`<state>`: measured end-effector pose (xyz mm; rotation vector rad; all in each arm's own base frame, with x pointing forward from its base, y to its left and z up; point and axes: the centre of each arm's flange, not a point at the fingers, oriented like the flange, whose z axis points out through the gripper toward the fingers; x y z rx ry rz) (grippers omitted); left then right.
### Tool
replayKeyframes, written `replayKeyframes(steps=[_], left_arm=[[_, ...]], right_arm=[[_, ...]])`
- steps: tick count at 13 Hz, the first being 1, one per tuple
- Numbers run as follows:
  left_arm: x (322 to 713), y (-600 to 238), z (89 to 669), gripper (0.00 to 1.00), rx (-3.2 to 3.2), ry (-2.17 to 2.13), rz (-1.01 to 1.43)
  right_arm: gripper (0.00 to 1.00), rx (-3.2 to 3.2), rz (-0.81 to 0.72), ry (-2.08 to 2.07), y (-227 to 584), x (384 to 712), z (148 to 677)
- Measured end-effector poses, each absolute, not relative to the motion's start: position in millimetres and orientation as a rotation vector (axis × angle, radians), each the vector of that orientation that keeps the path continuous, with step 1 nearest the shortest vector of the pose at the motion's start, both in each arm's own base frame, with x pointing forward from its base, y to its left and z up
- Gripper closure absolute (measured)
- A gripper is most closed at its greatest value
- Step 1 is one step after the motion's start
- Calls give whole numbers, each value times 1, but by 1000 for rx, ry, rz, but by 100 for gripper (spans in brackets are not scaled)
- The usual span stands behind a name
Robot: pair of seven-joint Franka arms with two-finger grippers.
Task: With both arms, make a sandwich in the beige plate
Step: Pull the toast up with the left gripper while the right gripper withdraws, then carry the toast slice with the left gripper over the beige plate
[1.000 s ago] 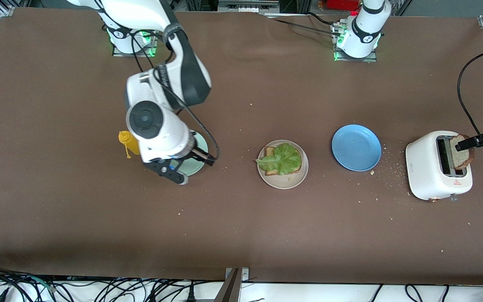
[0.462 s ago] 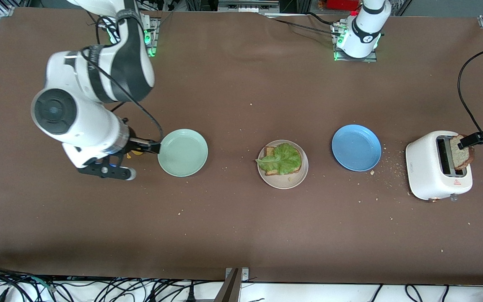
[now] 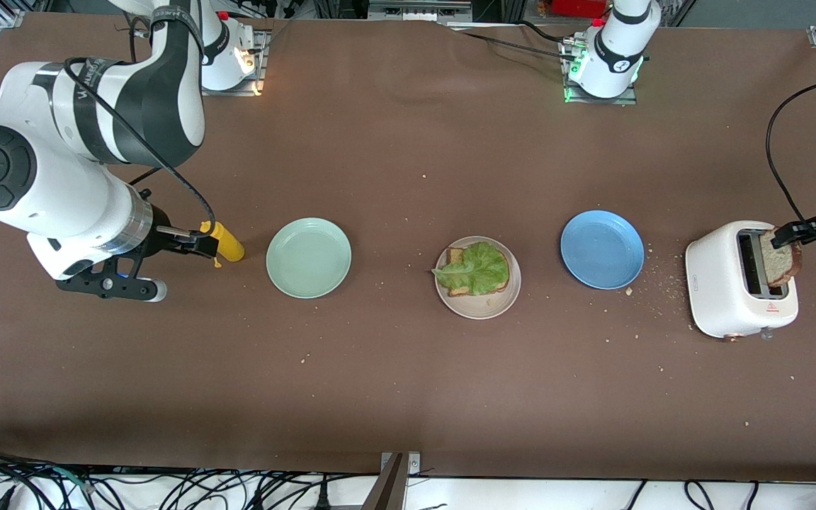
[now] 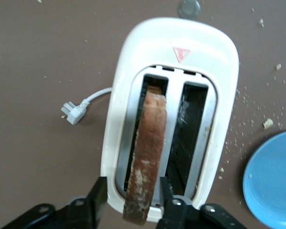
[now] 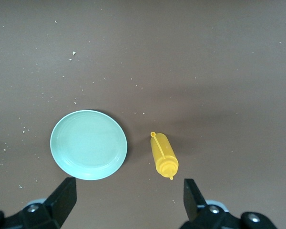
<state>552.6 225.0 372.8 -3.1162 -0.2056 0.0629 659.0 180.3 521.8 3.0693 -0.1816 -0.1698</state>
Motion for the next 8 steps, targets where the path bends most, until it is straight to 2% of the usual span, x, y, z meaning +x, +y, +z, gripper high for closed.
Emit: replayKeyframes(steps=[2, 3, 8], left_arm=[[551, 225, 373, 78, -3124, -158, 80], [552, 224, 375, 86, -3127, -150, 91], [569, 223, 428, 92, -3150, -136, 244]], right_arm=[[0, 3076, -188, -201, 169, 663, 516], [0, 3082, -200, -215, 161, 666, 513], [0, 3128, -261, -236, 115, 675, 510]])
